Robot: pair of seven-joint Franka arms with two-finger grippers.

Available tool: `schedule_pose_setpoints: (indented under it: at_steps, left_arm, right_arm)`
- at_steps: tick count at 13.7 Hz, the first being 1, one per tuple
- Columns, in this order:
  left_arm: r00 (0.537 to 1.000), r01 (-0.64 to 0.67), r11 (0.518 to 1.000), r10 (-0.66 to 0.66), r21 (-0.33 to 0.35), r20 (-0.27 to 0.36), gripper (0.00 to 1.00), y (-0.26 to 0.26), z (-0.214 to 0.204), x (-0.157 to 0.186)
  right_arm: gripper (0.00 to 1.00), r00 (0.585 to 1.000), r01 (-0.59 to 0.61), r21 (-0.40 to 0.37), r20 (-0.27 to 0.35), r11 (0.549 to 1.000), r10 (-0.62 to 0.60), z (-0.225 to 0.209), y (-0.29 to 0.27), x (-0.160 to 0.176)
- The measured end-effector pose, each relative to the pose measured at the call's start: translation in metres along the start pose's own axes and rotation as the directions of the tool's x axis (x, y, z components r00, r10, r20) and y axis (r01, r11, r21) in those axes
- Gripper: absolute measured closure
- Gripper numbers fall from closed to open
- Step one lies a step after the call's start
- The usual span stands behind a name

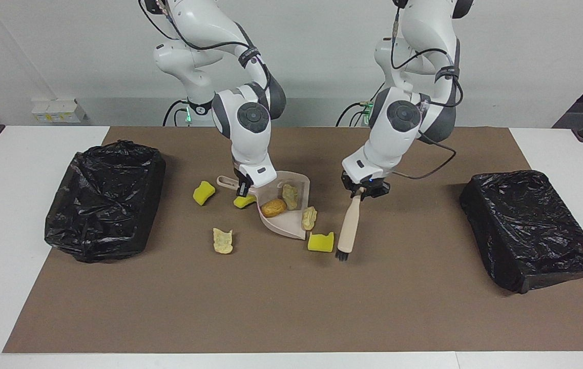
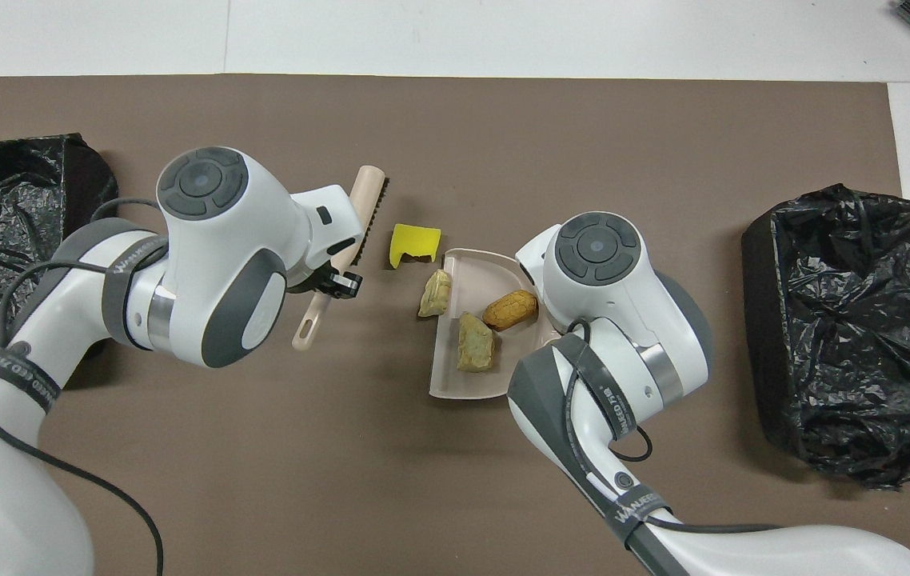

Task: Sweep and dump trash in bin
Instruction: 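Sweep the yellow sponge and bread into the dustpan with the left gripper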

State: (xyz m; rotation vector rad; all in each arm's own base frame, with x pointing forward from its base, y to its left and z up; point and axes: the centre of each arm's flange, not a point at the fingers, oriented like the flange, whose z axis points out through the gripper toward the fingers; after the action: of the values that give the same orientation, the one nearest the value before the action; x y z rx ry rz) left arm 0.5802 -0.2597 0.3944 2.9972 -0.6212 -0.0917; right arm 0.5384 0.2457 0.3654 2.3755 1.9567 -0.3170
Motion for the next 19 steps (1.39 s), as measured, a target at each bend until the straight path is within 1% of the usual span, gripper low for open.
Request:
schedule_pose_setpoints:
  at_steps: [1, 3, 5, 7, 10, 12, 15, 16, 19]
  left_arm:
    - [1.0, -0.014, 1.0, 0.014, 0.016, 0.003, 0.74, -0.013, 0.008, 0.009]
    - [0.999, -0.042, 0.998, 0.041, 0.044, 0.017, 0.74, -0.02, 0.029, 0.022]
    - [0.996, -0.085, 0.995, 0.083, 0.045, 0.046, 0.74, -0.006, 0.051, 0.026]
    - [0.984, -0.166, 0.985, 0.162, 0.039, 0.072, 0.74, 0.025, 0.056, 0.023]
    - [0.961, -0.253, 0.967, 0.247, 0.032, 0.127, 0.74, 0.075, 0.057, 0.003]
    - [0.95, -0.269, 0.963, 0.265, 0.004, 0.167, 0.74, 0.1, 0.055, -0.02]
    - [0.941, -0.24, 0.97, 0.243, -0.043, 0.234, 0.74, 0.118, 0.05, -0.044]
    - [0.944, -0.209, 0.976, 0.219, -0.064, 0.246, 0.74, 0.128, 0.051, -0.052]
    - [0.95, -0.165, 0.984, 0.178, -0.073, 0.258, 0.74, 0.163, 0.053, -0.072]
  right_arm:
    - [0.67, 1.0, 0.0, 0.0, 0.0, 1.0, 0.0, 0.0, 0.0, 0.0]
    - [0.67, 1.0, 0.0, 0.0, 0.0, 1.0, 0.0, 0.0, 0.0, 0.0]
    - [0.67, 1.0, 0.0, 0.0, 0.0, 1.0, 0.0, 0.0, 0.0, 0.0]
    - [0.67, 1.0, 0.0, 0.001, 0.001, 1.0, 0.0, 0.001, 0.0, 0.0]
    - [0.67, 1.0, 0.0, 0.002, 0.001, 1.0, 0.0, 0.001, 0.0, 0.0]
    - [0.67, 1.0, 0.0, 0.004, 0.003, 1.0, 0.0, 0.002, -0.001, 0.0]
    - [0.67, 1.0, -0.001, 0.0, -0.001, 1.0, 0.001, 0.006, -0.001, -0.001]
    - [0.67, 1.0, -0.001, -0.001, -0.002, 1.0, 0.001, 0.009, -0.001, -0.001]
    - [0.67, 1.0, -0.002, 0.0, -0.002, 1.0, 0.002, 0.011, -0.001, -0.002]
